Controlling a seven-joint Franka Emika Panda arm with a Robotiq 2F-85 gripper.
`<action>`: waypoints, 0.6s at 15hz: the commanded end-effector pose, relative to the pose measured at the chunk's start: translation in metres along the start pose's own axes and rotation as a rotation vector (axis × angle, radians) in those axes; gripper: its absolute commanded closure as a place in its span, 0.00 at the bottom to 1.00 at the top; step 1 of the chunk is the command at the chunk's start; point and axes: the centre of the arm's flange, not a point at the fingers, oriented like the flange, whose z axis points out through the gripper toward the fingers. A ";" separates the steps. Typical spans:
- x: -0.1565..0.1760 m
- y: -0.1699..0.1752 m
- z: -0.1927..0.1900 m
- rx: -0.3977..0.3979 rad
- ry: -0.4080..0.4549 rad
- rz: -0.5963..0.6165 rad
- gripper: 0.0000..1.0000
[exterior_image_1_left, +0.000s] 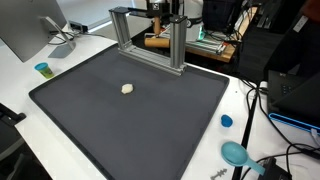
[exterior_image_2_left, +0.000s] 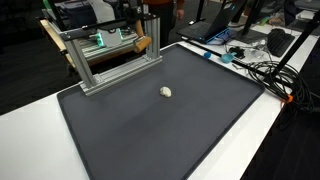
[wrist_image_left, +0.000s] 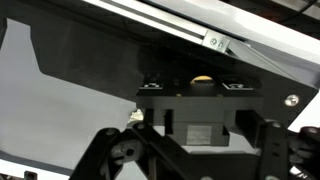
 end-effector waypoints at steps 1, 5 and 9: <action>-0.020 0.001 -0.005 0.008 0.001 -0.028 0.43; -0.016 -0.006 -0.009 0.003 0.022 -0.025 0.66; -0.008 -0.010 -0.022 -0.015 -0.025 0.046 0.67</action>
